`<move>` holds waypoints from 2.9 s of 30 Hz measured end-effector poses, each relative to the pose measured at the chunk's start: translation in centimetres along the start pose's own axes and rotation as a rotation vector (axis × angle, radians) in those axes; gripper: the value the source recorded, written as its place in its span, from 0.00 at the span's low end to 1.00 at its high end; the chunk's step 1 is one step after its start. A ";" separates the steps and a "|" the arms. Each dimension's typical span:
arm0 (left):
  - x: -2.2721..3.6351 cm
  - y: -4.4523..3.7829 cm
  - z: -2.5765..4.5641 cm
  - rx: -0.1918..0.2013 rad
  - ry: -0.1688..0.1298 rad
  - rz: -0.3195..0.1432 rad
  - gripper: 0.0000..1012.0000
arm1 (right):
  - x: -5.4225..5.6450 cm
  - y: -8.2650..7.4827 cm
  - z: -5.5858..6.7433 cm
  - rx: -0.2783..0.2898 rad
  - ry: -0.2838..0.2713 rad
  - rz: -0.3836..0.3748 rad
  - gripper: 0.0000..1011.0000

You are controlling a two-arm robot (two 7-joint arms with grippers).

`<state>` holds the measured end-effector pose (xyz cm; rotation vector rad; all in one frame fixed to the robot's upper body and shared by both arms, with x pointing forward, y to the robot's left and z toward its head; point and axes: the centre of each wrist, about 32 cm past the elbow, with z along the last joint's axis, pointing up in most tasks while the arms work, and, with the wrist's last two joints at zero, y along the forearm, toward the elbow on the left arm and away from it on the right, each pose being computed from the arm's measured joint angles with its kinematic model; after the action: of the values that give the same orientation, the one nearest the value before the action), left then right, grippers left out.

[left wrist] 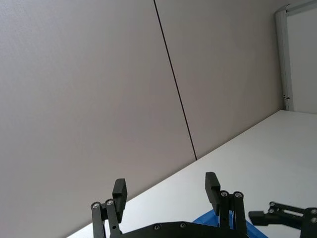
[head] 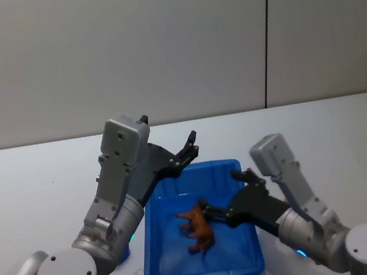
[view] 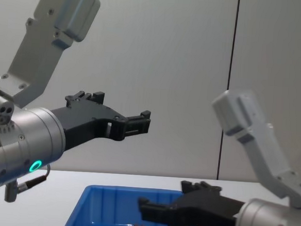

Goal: Pick up the two dolls from the table and place them into the box.

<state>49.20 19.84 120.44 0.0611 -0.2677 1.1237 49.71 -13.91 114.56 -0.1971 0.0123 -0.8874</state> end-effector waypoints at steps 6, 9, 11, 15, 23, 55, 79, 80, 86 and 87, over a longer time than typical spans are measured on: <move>0.00 0.00 0.00 0.000 0.000 0.000 0.99 | -0.3 -1.5 0.1 0.013 0.009 -0.084 0.99; 0.00 0.00 0.00 0.000 0.000 0.000 0.99 | -0.4 -2.1 0.1 0.013 0.012 -0.122 0.99; 0.00 0.00 0.00 0.000 0.000 0.000 0.99 | -0.5 -2.5 0.1 0.011 0.015 -0.146 0.99; 0.00 0.00 0.00 0.000 0.000 0.000 0.99 | -0.6 -3.3 0.0 0.001 0.022 -0.195 0.99; 0.00 0.00 0.00 0.000 0.000 0.000 0.99 | -1.0 -4.5 -0.3 -0.038 0.040 -0.278 0.99; 0.00 0.00 0.00 0.000 0.000 0.000 0.99 | -3.7 -4.8 -1.6 -0.238 0.118 -0.425 0.99; 0.00 0.00 0.00 0.000 0.000 0.000 0.99 | -3.9 -4.6 -2.4 -0.306 0.237 -0.407 0.60; 0.00 0.00 0.00 0.000 0.000 0.000 0.99 | -3.9 -4.6 -2.4 -0.306 0.237 -0.407 0.54; 0.00 0.00 0.00 0.000 0.000 0.000 0.99 | -4.0 -4.7 -2.5 -0.300 0.238 -0.407 0.38; 0.00 0.00 0.00 0.000 0.000 0.000 0.99 | -4.0 -4.8 -2.4 -0.297 0.235 -0.408 0.38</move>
<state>49.20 19.84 120.44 0.0612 -0.2676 1.1238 43.27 -14.12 112.71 -0.3801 0.3343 -1.3114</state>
